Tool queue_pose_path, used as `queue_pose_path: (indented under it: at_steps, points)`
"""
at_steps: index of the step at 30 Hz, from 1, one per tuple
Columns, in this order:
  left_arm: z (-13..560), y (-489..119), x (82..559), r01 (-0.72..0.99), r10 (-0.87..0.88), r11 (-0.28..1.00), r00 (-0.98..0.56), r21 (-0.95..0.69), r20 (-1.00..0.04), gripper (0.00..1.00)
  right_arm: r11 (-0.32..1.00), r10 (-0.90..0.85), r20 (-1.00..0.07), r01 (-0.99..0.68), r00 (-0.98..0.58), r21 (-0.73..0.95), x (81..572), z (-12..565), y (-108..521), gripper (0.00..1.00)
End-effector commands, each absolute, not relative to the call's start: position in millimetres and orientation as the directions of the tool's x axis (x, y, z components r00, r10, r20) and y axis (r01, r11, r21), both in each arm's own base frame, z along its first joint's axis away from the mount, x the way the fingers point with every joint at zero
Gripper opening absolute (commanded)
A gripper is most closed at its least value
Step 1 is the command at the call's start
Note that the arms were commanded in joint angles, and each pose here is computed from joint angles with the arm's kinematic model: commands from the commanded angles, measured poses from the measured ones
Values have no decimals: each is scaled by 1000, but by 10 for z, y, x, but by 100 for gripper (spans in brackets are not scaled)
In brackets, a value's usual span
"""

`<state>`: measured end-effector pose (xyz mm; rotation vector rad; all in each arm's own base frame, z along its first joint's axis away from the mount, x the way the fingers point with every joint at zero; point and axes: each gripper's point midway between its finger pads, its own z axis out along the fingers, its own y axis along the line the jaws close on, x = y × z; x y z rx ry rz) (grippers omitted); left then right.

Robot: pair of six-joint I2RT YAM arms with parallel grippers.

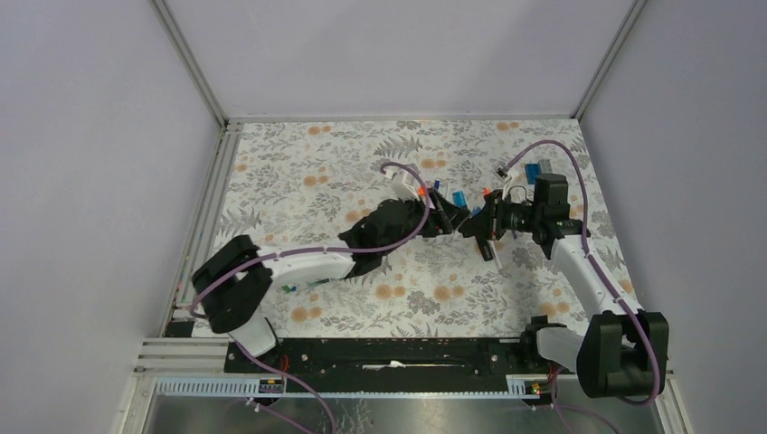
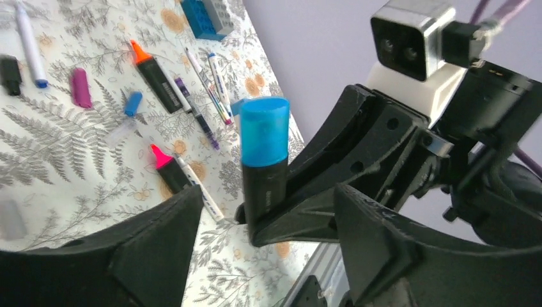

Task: Open the pen caps
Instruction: Pick up the pen from the center of the board.

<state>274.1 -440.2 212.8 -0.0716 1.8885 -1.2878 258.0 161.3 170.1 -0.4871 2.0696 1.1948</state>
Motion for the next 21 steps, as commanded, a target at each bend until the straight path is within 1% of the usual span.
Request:
queue_pose_path:
  at_steps: [1, 2, 3, 5, 9, 13, 21]
  points:
    - [2949, -4052, 2669, 617, -510, 351, -505, -704, -696, 89, 367, -22, -811, -759, -584, 537, 2370, 1901, 1642, 0]
    - [3009, -3991, 2620, 673, -490, 333, -476, -661, -731, 98, 334, -28, -819, -778, -573, 533, 2308, 1921, 1656, 0]
    - [3054, -3928, 2570, 721, -471, 306, -453, -622, -757, 99, 307, -33, -825, -791, -564, 529, 2253, 1928, 1669, 0]
    - [3103, -3823, 2458, 786, -430, 239, -440, -569, -788, 99, 258, -45, -839, -818, -542, 514, 2140, 1926, 1688, 0]
    - [3043, -3603, 2474, 808, -384, 202, -455, -554, -804, 99, 222, -51, -843, -829, -535, 513, 2031, 1879, 1700, 0]
    - [3098, -3470, 2431, 828, -385, 130, -465, -546, -797, 99, 187, -29, -849, -837, -528, 514, 1957, 1860, 1669, 0]
    - [3164, -3481, 2404, 836, -393, 88, -471, -542, -790, 99, 113, 19, -841, -834, -541, 539, 1899, 1903, 1659, 0]
